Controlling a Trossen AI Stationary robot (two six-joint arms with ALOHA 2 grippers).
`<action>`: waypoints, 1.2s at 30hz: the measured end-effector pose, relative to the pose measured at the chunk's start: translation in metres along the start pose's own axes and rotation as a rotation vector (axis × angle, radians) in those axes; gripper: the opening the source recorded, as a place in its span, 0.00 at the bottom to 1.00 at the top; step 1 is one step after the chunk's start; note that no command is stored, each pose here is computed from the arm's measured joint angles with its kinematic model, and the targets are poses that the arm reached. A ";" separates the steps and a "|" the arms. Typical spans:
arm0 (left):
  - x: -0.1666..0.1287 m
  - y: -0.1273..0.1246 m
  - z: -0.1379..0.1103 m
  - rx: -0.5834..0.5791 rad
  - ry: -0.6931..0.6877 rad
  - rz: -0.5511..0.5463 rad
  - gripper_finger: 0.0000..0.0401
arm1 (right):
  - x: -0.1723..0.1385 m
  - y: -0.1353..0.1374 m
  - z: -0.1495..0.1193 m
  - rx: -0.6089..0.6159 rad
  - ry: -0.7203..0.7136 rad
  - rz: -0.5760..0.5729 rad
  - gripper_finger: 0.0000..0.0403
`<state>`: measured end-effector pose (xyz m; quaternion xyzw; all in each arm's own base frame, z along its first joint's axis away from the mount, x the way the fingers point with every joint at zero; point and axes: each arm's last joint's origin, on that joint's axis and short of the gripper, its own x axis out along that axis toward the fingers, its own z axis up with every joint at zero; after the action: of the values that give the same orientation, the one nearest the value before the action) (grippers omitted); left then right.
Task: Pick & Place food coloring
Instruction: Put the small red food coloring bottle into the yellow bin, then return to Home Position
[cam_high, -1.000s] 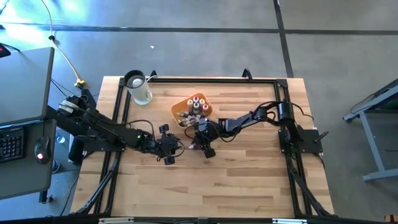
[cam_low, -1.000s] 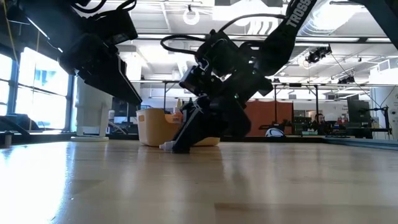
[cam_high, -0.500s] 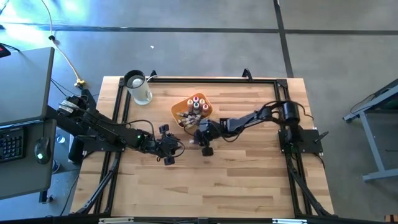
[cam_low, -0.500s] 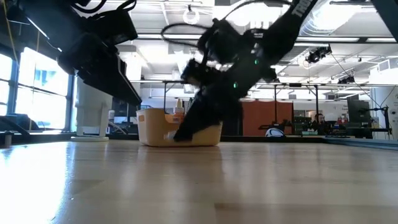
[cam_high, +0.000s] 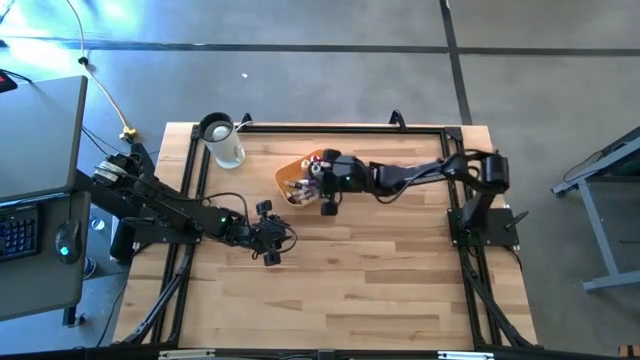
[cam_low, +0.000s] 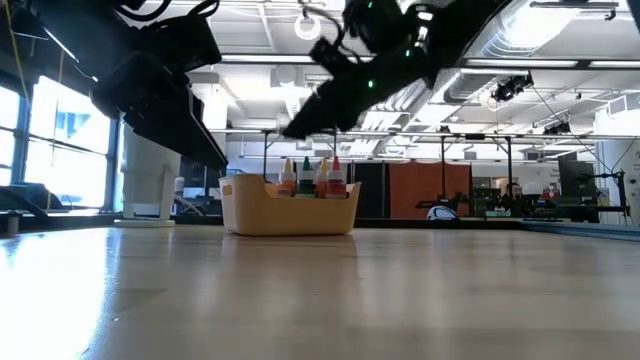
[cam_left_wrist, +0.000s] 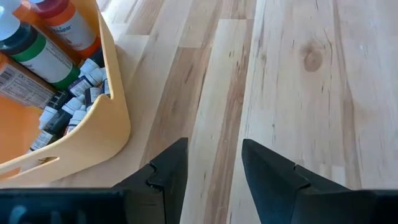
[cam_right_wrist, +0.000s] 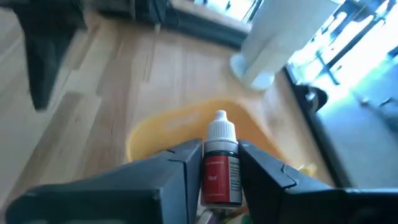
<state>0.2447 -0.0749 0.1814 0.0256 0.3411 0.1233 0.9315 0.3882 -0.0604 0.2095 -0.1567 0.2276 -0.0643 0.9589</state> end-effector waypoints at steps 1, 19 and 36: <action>0.000 0.000 0.000 0.000 -0.001 0.000 0.37 | 0.004 -0.002 -0.005 0.014 0.012 0.009 0.24; -0.011 0.005 0.016 0.003 -0.038 0.115 0.37 | -0.023 0.015 0.017 -0.122 0.067 -0.084 0.37; -0.165 0.085 0.054 -0.055 -0.037 0.211 0.37 | -0.294 0.008 0.042 0.190 0.112 -0.087 0.37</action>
<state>0.1395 -0.0312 0.3379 0.0380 0.3155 0.2296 0.9199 0.1465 0.0157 0.3645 -0.0708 0.2666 -0.1356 0.9516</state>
